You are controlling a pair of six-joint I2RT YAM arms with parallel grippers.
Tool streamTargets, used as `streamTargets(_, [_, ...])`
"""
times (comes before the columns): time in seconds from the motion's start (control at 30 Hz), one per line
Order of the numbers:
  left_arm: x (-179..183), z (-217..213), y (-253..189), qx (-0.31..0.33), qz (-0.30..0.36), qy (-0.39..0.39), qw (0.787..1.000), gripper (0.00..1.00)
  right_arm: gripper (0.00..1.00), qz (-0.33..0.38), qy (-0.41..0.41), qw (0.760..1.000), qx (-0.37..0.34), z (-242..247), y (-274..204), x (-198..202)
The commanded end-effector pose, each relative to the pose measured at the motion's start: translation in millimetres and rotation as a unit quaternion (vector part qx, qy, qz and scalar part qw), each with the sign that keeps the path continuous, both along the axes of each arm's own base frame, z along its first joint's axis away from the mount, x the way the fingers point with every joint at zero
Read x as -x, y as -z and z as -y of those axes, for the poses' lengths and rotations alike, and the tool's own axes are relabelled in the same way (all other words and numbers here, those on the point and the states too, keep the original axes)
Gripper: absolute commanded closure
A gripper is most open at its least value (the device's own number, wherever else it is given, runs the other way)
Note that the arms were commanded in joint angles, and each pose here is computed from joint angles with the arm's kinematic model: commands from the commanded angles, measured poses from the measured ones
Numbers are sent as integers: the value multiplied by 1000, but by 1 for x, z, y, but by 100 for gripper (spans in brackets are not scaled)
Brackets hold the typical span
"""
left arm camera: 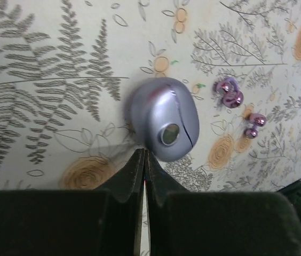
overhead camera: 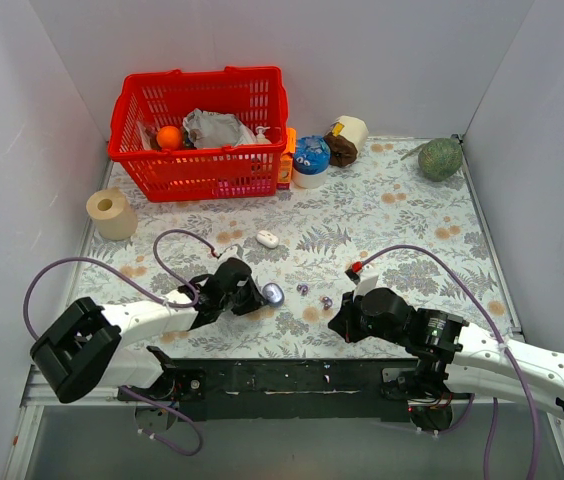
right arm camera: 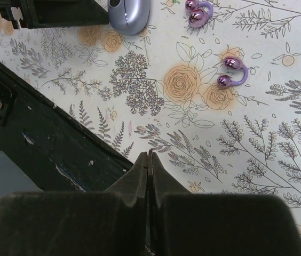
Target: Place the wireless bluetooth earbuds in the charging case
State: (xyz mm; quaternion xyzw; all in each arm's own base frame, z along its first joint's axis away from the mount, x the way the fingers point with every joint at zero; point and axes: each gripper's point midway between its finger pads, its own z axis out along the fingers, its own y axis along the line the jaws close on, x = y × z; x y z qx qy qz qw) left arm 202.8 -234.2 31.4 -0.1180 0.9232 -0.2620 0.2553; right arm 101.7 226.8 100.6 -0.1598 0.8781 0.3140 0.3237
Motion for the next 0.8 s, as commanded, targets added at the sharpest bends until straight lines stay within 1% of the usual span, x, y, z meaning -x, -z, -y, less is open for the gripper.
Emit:
streamTargets(0.0, [-2, 33, -32, 68, 40, 24, 997, 100, 99, 9, 5, 1000, -22, -6, -12, -3])
streamTargets(0.13, [-2, 47, -33, 59, 44, 49, 996, 100, 99, 12, 8, 1000, -22, -4, -13, -4])
streamTargets(0.23, [-4, 36, -33, 28, 47, 38, 998, 100, 99, 13, 12, 1000, -20, 0, -15, -4])
streamTargets(0.27, [-6, 33, -44, 29, 59, 34, 997, 97, 99, 14, 13, 1000, -20, 0, -15, -4])
streamTargets(0.3, [-6, 21, -40, 1, 62, 27, 998, 89, 99, 15, 14, 1000, -19, 3, -14, -4])
streamTargets(0.33, [-7, 17, -47, -5, 73, 27, 997, 69, 99, 17, 16, 1000, -19, 4, -14, -5])
streamTargets(0.37, [-9, 13, -60, -2, 91, 25, 996, 53, 99, 17, 17, 1000, -17, 5, -13, -5])
streamTargets(0.4, [-9, 6, -62, -18, 99, 27, 995, 40, 99, 19, 18, 1000, -17, 6, -13, -5])
streamTargets(0.43, [-8, 2, -65, -26, 102, 24, 994, 20, 99, 22, 18, 999, -14, 7, -12, -6])
streamTargets(0.47, [-10, -1, -72, -24, 109, 14, 994, 13, 99, 23, 20, 999, -12, 8, -12, -6])
streamTargets(0.5, [-7, -6, -70, -33, 101, 12, 994, 7, 99, 23, 21, 999, -9, 8, -11, -7])
streamTargets(0.57, [-7, -8, -70, -30, 88, -7, 996, 2, 99, 26, 19, 999, -4, 9, -9, -7])
streamTargets(0.6, [-3, -11, -61, -40, 66, -17, 997, 2, 99, 25, 20, 999, -1, 8, -8, -8])
streamTargets(0.67, [2, -6, -53, -20, 29, -40, 999, 2, 99, 28, 19, 999, -1, 7, -8, -9])
streamTargets(0.7, [7, -6, -42, -23, 5, -49, 998, 2, 99, 27, 18, 999, 0, 7, -7, -9])
streamTargets(0.77, [17, 3, -38, -3, -20, -71, 997, 3, 99, 29, 16, 999, -1, 5, -8, -9])
